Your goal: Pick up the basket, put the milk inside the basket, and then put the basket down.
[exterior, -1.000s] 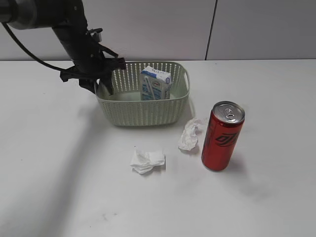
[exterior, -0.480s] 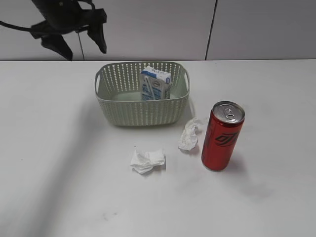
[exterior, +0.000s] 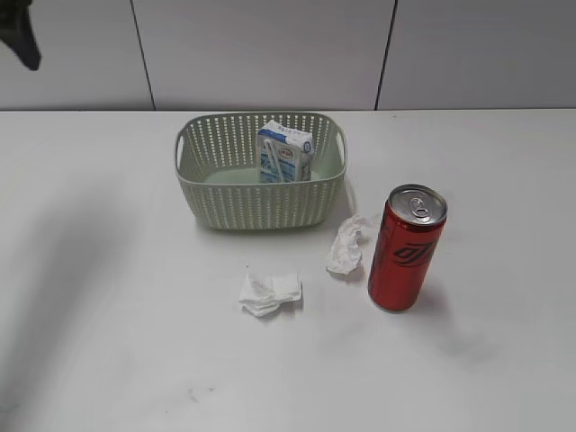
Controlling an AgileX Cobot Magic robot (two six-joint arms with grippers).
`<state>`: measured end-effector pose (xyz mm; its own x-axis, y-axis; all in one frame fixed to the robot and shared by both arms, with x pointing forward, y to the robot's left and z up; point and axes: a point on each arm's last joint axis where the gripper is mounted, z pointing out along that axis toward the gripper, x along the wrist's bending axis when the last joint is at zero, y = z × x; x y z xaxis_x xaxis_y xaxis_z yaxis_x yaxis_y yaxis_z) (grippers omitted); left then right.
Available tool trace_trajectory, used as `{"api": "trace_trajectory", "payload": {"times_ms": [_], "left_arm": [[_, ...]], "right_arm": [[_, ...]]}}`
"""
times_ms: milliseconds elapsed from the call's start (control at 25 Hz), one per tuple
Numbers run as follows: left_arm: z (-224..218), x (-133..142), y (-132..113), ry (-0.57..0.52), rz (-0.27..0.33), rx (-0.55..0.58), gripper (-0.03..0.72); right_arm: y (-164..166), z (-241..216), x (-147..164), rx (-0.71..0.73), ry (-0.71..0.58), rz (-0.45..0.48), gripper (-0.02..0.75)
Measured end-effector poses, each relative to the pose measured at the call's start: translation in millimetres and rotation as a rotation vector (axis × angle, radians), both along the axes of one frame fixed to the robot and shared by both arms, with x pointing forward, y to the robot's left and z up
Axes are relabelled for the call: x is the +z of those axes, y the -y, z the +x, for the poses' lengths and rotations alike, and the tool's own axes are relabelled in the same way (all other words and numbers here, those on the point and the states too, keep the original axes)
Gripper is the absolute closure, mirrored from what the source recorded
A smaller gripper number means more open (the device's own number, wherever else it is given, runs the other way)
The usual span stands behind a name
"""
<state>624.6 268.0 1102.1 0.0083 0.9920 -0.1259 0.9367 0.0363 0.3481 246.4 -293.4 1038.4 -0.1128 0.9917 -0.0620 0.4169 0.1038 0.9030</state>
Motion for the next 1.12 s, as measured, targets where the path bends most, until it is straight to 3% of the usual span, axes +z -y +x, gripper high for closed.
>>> {"api": "trace_trajectory", "payload": {"times_ms": [160, 320, 680, 1120], "left_arm": [[-52, -4, -12, -0.059, 0.08, 0.001, 0.063], [-111, -14, -17, -0.074, 0.096, -0.001, 0.073], [-222, -23, -23, 0.064, 0.089, 0.006, 0.098], [-310, -53, -28, 0.291, 0.075, 0.017, 0.1]], "right_arm": [[0, 0, 0, 0.0, 0.0, 0.0, 0.154], [0, 0, 0, 0.0, 0.0, 0.0, 0.154], [0, 0, 0, 0.0, 0.0, 0.0, 0.155], [0, 0, 0, 0.0, 0.0, 0.0, 0.154]]}}
